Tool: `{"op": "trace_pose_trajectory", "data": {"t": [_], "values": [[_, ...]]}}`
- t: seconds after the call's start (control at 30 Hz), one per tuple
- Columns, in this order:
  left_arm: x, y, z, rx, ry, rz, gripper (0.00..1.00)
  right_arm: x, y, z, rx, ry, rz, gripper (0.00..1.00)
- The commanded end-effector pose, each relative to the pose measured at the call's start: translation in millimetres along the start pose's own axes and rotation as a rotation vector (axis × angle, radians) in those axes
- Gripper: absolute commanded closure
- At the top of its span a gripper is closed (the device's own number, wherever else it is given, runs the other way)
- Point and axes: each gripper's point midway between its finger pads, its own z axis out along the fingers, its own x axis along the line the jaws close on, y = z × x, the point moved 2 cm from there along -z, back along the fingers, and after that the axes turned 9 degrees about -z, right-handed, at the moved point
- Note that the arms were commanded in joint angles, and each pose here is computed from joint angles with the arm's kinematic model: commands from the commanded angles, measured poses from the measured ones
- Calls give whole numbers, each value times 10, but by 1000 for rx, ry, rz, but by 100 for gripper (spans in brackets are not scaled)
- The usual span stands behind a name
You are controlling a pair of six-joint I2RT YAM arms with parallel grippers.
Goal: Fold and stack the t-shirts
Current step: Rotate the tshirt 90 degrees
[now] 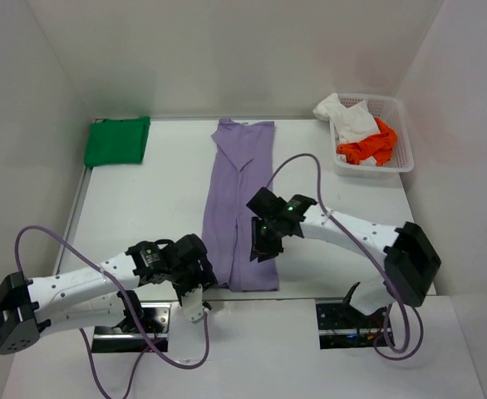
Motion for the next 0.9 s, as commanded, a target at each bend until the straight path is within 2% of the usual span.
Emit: {"op": "trace_pose_trajectory", "data": {"t": [0.0, 0.07, 0.17, 0.27, 0.3, 0.33, 0.37, 0.43, 0.47, 0.5, 0.53, 0.57, 0.6, 0.63, 0.73, 0.8, 0.87], "values": [[-204, -61, 13, 34, -50, -69, 27, 196, -16, 283, 65, 25, -59, 68], [-243, -84, 10, 47, -47, -111, 28, 347, 117, 343, 35, 72, -81, 68], [-210, -73, -23, 42, -12, -150, 28, 433, 274, 433, 20, 57, -127, 68], [-147, -109, -35, 62, 34, -167, 28, 427, 663, 402, -48, 28, -151, 66], [-150, -132, -22, 73, 42, -177, 28, 426, 1039, 306, -130, 26, -156, 64], [-118, -128, -22, 71, 55, -175, 28, 388, 1211, 246, -155, 7, -161, 57], [-91, -178, -38, 87, 72, -189, 28, 516, 1599, 17, -259, 20, -177, 53], [-59, -207, -55, 93, 76, -193, 28, 220, 2038, 83, -265, -78, -188, 50], [-41, -223, -65, 96, 79, -212, 28, 325, 2423, -163, -357, -61, -195, 50], [-40, -236, -70, 105, 80, -212, 28, 51, 2679, 9, -341, -117, -177, 50], [-45, -236, -70, 105, 81, -226, 28, -33, 2811, 12, -337, -133, -170, 50], [-49, -266, -73, 108, 95, -246, 28, 58, 3143, -246, -433, -107, -175, 50], [-51, -294, -81, 114, 98, -258, 28, -234, 3335, 36, -401, -176, -158, 50], [-25, -308, -105, 113, 120, -274, 28, -184, 3574, -261, -483, -176, -157, 50], [-85, -405, -106, 131, 122, -346, 28, -616, 3933, -145, -520, -161, -59, 51], [-59, -433, -136, 120, 137, -382, 28, -786, 4051, -86, -541, -193, -34, 54], [-3, -455, -95, 113, 149, -401, 28, -809, 4134, 101, -531, -124, -51, 55]]}}
